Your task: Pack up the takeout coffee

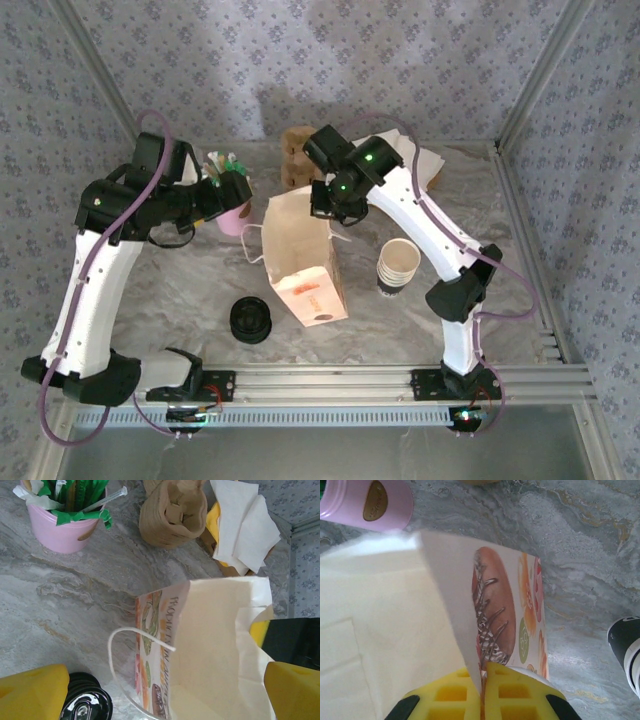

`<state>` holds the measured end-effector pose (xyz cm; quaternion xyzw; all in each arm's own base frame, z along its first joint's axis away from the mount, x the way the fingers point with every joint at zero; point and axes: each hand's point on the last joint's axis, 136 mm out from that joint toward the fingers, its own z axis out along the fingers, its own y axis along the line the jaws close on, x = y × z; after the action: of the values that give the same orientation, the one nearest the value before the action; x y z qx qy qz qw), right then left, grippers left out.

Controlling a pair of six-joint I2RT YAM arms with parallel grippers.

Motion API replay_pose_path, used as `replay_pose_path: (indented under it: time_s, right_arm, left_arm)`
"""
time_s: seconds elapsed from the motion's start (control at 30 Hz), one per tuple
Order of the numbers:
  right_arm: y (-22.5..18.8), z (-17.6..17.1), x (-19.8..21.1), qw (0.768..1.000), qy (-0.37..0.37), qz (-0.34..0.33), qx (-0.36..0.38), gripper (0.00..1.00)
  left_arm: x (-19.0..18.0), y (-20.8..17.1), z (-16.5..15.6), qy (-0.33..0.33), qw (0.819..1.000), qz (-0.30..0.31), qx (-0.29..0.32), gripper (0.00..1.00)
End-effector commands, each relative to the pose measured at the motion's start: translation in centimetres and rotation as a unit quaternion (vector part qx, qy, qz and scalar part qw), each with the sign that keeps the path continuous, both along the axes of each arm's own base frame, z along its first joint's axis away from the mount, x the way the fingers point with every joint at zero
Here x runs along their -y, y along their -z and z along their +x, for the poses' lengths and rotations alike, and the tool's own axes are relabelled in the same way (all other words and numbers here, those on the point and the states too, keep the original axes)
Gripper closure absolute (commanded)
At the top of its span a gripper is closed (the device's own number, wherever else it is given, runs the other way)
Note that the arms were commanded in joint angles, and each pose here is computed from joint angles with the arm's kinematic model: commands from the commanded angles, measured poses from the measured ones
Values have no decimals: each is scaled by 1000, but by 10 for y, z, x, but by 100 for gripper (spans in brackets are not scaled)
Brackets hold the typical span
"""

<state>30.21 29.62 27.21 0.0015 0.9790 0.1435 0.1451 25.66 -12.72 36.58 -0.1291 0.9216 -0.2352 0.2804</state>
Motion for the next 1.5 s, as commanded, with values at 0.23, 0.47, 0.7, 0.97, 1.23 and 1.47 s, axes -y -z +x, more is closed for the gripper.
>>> replay_pose_path:
  time_s: [0.23,0.47,0.7,0.97,1.23,1.47]
  right_arm:
    - [-4,-7,8,998,31,44,9,88]
    - [-8,-8,16,998,37,39,15,62]
    - [-15,-8,23,999,13,-4,32,54]
    - [-43,-6,37,997,20,-11,68,40]
    - [-75,0,61,993,47,24,109,36]
    - [-67,-8,66,993,47,26,107,36]
  left_arm:
    - [1,-4,-7,10,1000,-11,1,0]
    - [-1,-4,-8,10,1000,-5,-2,0]
    - [-5,-2,-16,11,1000,7,-15,1]
    - [22,21,-38,70,995,29,-62,15]
    - [45,68,-44,106,982,97,-124,20]
    - [54,82,-19,73,984,103,-125,22]
